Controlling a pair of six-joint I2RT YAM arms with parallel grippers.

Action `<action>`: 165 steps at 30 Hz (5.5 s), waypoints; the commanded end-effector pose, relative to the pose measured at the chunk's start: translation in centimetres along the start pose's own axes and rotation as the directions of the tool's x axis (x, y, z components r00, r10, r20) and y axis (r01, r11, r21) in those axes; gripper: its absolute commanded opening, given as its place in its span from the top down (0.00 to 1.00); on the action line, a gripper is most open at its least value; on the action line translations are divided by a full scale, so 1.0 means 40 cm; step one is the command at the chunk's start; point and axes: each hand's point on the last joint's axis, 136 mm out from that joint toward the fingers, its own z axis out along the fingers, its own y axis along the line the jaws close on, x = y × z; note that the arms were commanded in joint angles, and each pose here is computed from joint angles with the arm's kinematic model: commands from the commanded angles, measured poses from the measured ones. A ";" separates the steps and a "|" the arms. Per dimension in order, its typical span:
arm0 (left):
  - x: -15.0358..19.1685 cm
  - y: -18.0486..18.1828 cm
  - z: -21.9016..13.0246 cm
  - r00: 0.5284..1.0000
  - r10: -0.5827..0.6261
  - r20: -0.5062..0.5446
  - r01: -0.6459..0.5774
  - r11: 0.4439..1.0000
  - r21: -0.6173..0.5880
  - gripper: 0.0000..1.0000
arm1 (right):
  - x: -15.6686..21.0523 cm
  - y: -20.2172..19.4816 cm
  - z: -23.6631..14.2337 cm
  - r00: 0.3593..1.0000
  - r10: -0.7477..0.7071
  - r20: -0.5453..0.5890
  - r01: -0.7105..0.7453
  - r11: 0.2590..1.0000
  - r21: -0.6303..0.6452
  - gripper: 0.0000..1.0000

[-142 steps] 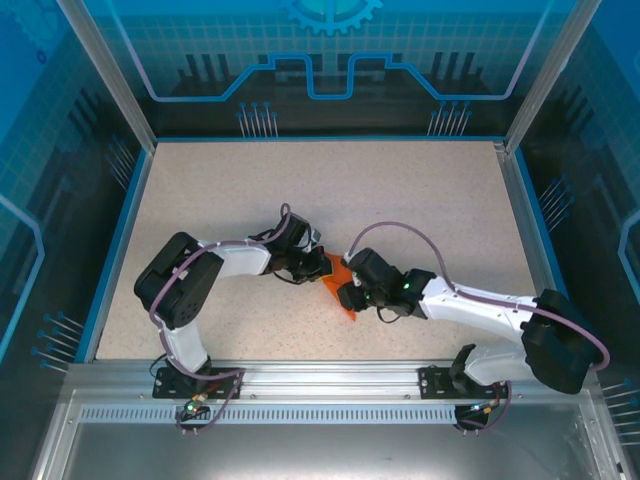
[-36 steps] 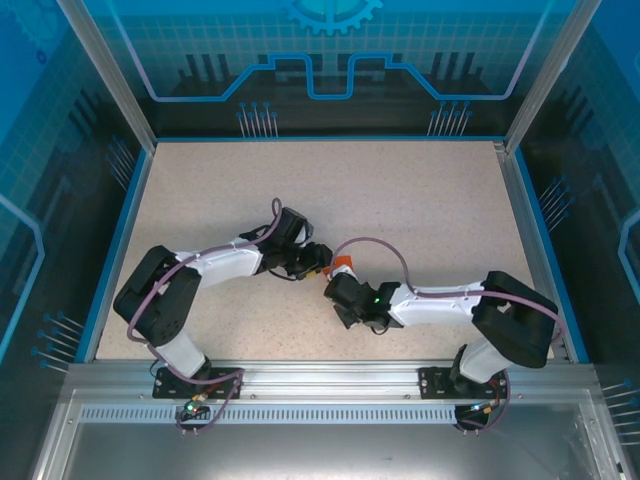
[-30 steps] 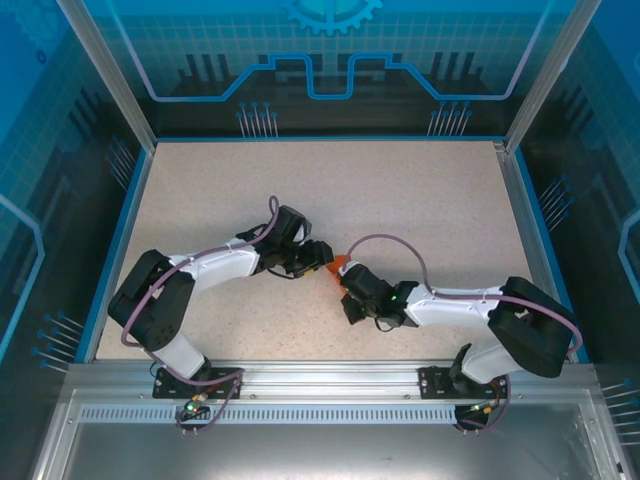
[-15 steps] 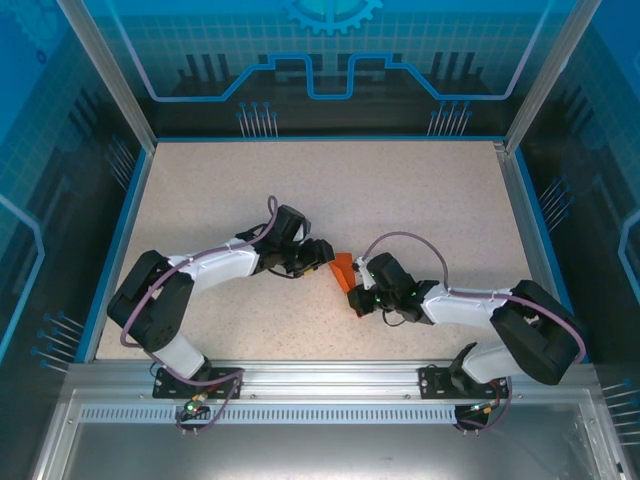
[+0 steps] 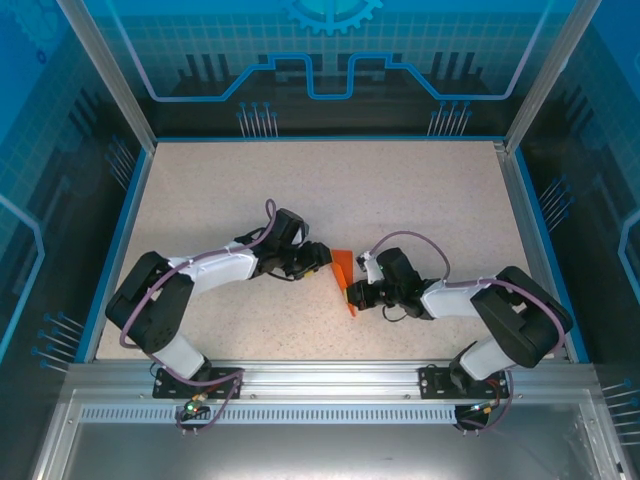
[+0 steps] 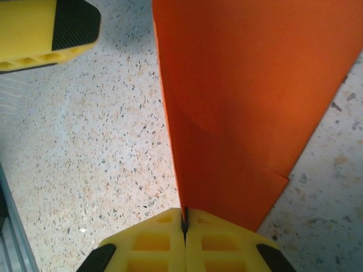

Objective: Fold a paper plane with a square sheet of paper (pick it up from the middle)
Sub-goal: Fold the wing for the fifth time at the center of the table.

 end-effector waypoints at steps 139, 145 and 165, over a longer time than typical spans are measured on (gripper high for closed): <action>-0.001 -0.135 0.212 0.973 0.224 -0.056 -0.211 0.961 0.179 0.56 | -0.005 -0.120 0.005 0.898 0.433 -0.075 -0.433 0.901 0.016 0.79; 0.000 -0.168 0.189 0.967 0.252 -0.043 -0.236 0.946 0.221 0.55 | -0.006 -0.113 0.004 0.896 0.439 -0.067 -0.440 0.898 -0.003 0.91; -0.031 -0.162 0.142 0.967 0.252 0.030 -0.251 0.937 0.245 0.50 | -0.004 -0.156 0.004 0.767 0.637 -0.074 -0.641 0.756 -0.131 0.98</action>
